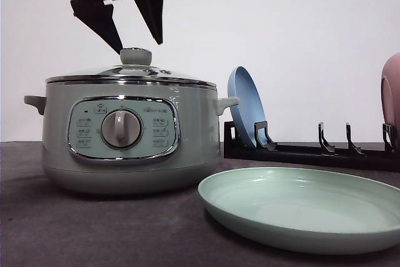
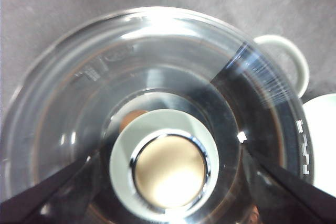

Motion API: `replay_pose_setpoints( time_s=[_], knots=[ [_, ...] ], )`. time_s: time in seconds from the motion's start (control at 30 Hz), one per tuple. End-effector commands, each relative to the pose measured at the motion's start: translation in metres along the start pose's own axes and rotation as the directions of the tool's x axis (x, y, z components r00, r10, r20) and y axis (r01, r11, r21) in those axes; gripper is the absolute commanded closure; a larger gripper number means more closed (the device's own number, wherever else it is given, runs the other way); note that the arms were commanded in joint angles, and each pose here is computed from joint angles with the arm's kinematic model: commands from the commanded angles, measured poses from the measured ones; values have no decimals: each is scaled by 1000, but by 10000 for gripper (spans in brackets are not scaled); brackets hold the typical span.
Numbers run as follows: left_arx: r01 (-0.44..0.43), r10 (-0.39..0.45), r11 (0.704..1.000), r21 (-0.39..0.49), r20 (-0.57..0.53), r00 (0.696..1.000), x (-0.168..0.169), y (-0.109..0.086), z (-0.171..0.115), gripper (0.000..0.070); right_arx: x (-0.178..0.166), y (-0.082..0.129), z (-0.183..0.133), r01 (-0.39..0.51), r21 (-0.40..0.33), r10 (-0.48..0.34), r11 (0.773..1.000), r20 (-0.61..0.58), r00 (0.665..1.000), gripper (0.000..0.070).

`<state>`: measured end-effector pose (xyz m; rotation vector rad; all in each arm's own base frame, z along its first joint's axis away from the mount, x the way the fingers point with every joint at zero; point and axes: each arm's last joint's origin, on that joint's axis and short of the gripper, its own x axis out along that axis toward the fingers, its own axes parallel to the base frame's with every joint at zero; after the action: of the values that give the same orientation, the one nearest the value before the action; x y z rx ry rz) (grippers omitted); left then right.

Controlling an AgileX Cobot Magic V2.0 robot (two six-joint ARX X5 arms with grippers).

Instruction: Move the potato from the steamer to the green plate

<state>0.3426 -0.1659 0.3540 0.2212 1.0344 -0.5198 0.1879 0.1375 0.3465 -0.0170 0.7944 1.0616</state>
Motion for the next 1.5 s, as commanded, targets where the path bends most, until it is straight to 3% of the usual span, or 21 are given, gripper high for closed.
replay_pose_setpoints(
  time_s=[0.0,0.47,0.63,1.0,1.27,1.37,1.47],
  knots=[
    [2,-2,1000,25,-4,1000,8,-3,6,150,1,1,4,-5,-13,5,1000,7,1000,411],
    [-42,43,999,34,-39,998,14,-5,5,158,1,1,4,3,-17,-2,1000,8,1000,411],
    [-42,43,999,34,-43,998,14,-5,4,239,0,1,4,3,-17,-2,1000,9,1000,411],
    [-41,43,999,30,-57,997,17,-5,4,245,1,1,4,3,-17,-2,1000,8,1000,411],
    [-40,42,999,28,-78,996,17,-5,2,401,0,1,5,3,-21,-2,1000,17,1000,411],
    [-39,41,999,30,-78,996,17,-6,2,426,0,1,5,3,-22,-2,1000,18,1000,411],
    [-39,41,999,29,-78,996,17,-6,2,568,0,1,5,3,-22,-2,1000,18,1000,411]
  ],
)
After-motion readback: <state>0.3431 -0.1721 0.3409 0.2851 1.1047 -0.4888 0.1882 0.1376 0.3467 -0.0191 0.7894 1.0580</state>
